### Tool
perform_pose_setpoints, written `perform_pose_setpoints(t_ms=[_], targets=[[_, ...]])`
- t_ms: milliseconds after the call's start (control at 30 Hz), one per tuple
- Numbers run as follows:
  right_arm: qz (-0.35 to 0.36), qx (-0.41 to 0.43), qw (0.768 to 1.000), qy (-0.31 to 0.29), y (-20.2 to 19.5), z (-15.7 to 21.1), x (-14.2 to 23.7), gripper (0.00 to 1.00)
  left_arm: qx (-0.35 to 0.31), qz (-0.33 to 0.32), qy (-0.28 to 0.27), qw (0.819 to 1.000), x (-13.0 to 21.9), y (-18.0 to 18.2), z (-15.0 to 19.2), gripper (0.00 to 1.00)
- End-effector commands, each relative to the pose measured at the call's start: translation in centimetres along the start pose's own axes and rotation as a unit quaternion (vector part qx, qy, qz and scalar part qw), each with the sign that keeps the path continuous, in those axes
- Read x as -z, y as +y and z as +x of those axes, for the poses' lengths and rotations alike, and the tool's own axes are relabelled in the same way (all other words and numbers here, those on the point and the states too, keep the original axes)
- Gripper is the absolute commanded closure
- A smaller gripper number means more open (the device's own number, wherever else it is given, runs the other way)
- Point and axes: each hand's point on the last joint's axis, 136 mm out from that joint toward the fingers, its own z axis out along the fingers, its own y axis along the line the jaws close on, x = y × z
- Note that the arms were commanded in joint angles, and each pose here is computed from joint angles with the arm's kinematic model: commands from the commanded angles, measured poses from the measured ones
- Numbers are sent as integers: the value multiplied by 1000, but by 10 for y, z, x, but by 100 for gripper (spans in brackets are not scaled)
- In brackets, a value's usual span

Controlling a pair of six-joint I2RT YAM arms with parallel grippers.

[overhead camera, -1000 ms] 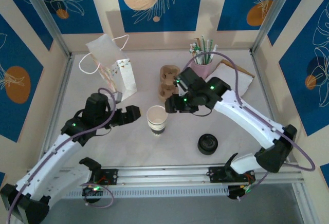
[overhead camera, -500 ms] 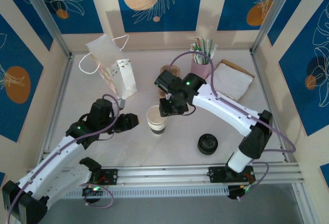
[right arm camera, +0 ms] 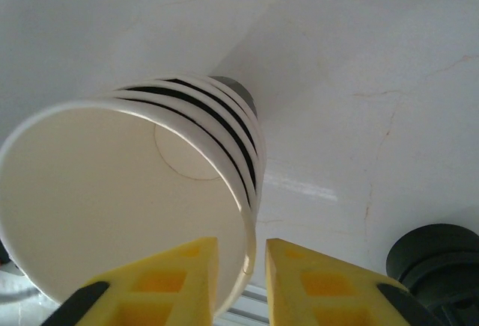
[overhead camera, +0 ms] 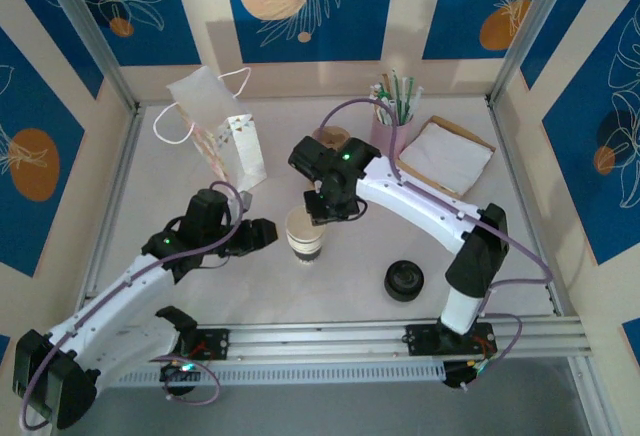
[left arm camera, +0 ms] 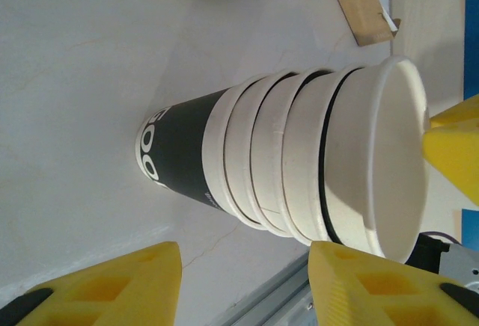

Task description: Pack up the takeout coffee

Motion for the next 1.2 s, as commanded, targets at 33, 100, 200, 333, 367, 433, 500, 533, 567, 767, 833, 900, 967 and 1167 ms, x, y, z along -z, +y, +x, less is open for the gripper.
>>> perform_pose_setpoints(t_ms=[33,100,200,333,367,433,500,533,567,767,833,900,967,1167], targets=[[8,3,1000,12,4,4,1,81,1,13,12,1000,-4,-2,7,52],[9,4,1000,13,5,4,1,83,2,11,13,1000,-5,-1,7,52],[13,4,1000,14,5,4,2,88,2,14,16,1000,-7,-2,8,52],[17,3,1000,14,5,4,3,93,-1,17,17,1000,-8,-5,7,52],[17,3,1000,14,4,4,3,94,-2,18,19,1000,-8,-6,7,52],[15,3,1000,12,5,4,5,96,-4,18,18,1000,-7,-8,6,52],[13,3,1000,10,6,3,6,96,-4,19,18,1000,-7,-9,6,52],[11,4,1000,9,7,3,8,98,-5,19,18,1000,-7,-9,7,52],[9,4,1000,7,8,2,8,98,-4,19,18,1000,-7,-9,6,52],[-21,1,1000,7,16,-1,12,99,-6,21,15,1000,-4,-11,6,51],[-29,0,1000,5,19,-1,14,99,-6,21,15,1000,-4,-12,6,51],[-36,0,999,4,20,-2,16,99,-8,21,14,1000,-3,-13,6,50],[-41,-2,999,4,20,-2,18,99,-9,22,14,1000,-3,-13,5,50],[-54,-6,999,0,20,-3,25,99,-11,22,11,1000,-2,-14,4,50]])
